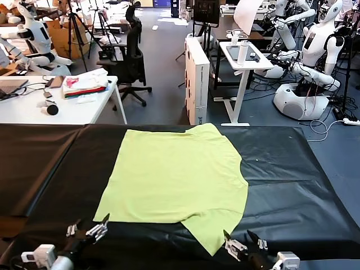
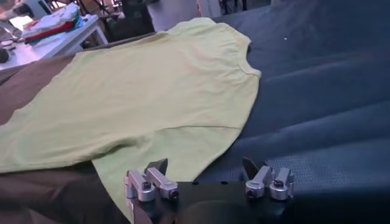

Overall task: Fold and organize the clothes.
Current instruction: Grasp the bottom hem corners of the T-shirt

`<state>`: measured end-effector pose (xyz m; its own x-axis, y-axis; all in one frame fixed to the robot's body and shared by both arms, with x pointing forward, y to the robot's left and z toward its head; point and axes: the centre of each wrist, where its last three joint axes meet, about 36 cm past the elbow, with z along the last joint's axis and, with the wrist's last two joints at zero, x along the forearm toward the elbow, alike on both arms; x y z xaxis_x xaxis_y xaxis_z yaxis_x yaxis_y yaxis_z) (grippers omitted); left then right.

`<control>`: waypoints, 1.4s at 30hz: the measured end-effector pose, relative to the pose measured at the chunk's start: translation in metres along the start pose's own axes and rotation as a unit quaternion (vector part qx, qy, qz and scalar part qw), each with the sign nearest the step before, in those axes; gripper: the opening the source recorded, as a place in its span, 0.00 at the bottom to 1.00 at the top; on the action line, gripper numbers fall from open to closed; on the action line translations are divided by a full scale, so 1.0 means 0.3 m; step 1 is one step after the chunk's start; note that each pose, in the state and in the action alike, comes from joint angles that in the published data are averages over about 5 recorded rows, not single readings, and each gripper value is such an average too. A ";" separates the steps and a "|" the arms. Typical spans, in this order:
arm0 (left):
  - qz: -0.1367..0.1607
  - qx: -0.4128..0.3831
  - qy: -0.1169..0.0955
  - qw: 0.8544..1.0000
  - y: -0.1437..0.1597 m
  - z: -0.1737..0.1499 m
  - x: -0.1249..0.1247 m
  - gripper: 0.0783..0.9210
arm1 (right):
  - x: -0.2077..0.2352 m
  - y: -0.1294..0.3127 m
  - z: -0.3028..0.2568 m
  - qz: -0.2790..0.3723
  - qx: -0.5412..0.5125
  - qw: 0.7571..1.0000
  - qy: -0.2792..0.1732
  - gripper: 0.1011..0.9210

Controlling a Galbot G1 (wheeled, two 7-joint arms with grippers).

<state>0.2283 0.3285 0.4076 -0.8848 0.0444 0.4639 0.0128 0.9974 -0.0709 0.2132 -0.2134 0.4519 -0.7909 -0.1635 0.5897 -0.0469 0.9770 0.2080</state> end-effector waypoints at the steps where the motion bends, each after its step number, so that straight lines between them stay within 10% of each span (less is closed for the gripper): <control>1: 0.000 0.000 0.001 1.000 -0.001 0.002 0.000 0.98 | -0.001 0.001 0.001 0.000 0.000 1.000 0.001 0.98; 10: 0.000 0.005 0.003 1.000 -0.008 0.018 -0.003 0.97 | -0.012 0.009 0.022 -0.003 0.001 1.000 0.010 0.89; 18: 0.000 0.012 0.006 1.000 -0.016 0.038 -0.008 0.70 | -0.016 0.011 0.026 -0.005 0.001 1.000 0.013 0.68; 29: 0.000 0.014 0.009 1.000 -0.018 0.046 -0.007 0.16 | -0.017 0.008 0.032 -0.002 -0.001 1.000 0.016 0.05; 42: -0.003 0.015 0.011 1.000 -0.029 0.051 0.014 0.08 | 0.110 -0.001 0.009 0.029 0.003 0.999 0.027 0.05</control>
<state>0.2173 0.3191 0.3966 -0.8746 0.0396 0.4833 -0.0069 0.9955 -0.0941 0.1854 -0.2188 0.4691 -0.7583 -0.1140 0.6418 -0.0060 0.9858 0.1680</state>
